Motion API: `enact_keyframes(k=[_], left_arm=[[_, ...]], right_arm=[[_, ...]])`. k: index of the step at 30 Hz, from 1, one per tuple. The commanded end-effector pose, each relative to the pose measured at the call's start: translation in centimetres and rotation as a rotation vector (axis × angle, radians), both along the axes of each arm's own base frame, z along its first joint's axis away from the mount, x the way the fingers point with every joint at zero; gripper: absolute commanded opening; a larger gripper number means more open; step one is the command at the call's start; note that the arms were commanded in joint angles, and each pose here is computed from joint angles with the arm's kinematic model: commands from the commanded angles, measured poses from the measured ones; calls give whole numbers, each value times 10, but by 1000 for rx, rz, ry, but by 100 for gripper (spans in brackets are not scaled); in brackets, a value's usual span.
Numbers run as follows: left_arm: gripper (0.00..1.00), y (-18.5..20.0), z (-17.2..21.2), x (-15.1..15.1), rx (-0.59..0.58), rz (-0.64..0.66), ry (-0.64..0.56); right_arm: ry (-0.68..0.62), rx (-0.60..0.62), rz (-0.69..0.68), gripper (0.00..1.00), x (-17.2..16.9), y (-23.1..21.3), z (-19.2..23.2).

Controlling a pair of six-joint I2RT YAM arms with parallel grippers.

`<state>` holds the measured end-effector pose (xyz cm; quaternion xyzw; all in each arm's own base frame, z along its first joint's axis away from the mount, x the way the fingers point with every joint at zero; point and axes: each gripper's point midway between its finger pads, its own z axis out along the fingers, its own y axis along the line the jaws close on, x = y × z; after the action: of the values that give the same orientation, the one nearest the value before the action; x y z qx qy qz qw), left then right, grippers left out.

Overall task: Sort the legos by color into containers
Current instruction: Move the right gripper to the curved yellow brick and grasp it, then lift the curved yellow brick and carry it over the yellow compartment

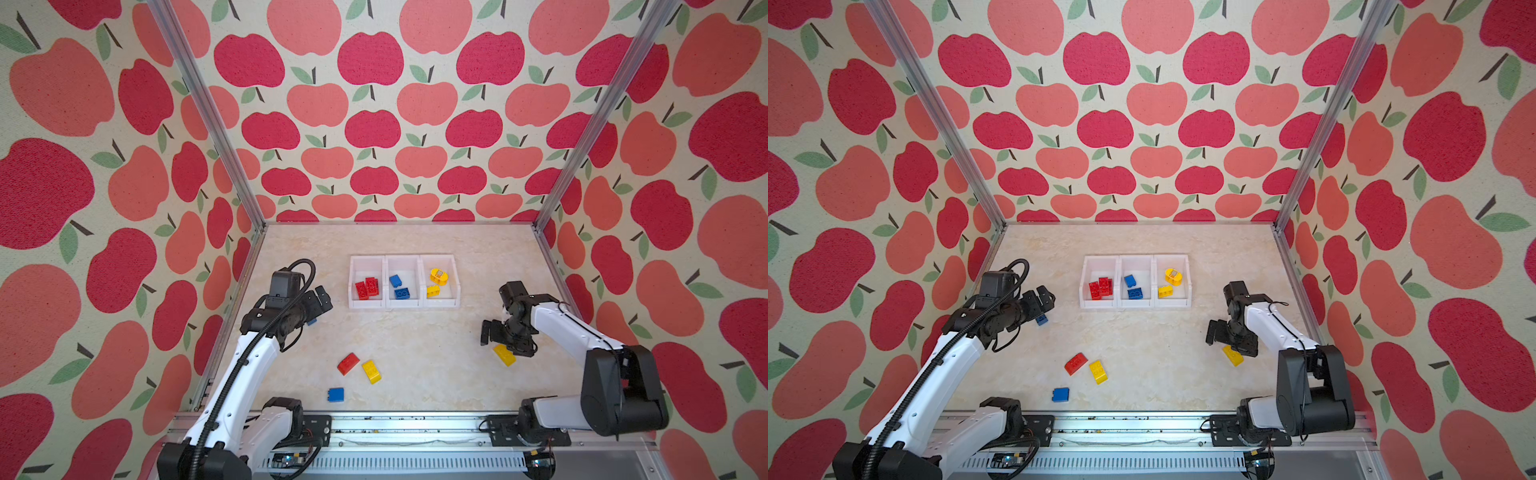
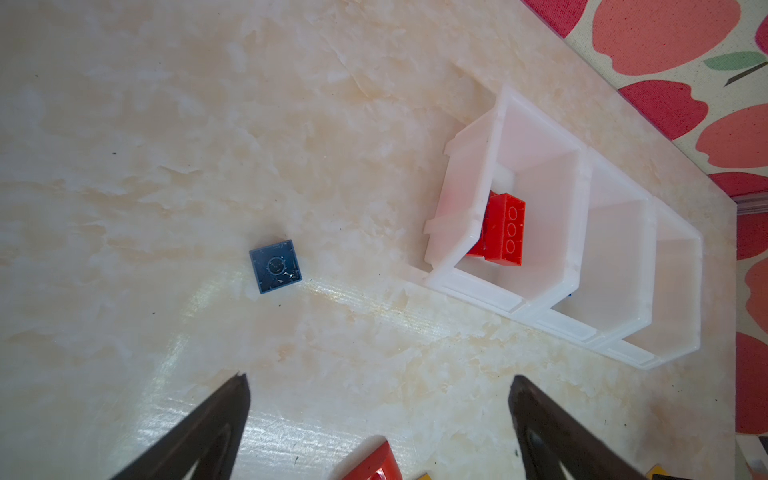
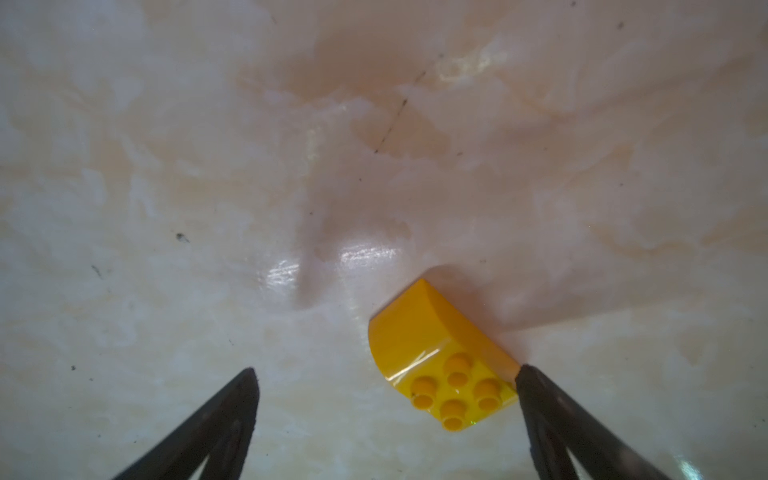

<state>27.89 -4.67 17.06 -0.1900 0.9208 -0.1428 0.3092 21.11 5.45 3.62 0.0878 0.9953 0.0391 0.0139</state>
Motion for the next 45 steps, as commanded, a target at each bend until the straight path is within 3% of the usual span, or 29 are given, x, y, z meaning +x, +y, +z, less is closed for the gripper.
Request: enact_keyframes(k=[1,14,33,45], left_arm=[[99,0,-1,-7,1,-3,13],[99,2,-1,-9,1,12,10],[99,4,-1,-12,1,29,1],[99,4,-1,-14,-1,30,-2]], right_arm=[[12,14,9,99,-1,2,-6],[63,27,-3,84,-11,7,-11],[102,-87,58,39,-18,6,-18],[64,-71,65,30,-14,13,-3]])
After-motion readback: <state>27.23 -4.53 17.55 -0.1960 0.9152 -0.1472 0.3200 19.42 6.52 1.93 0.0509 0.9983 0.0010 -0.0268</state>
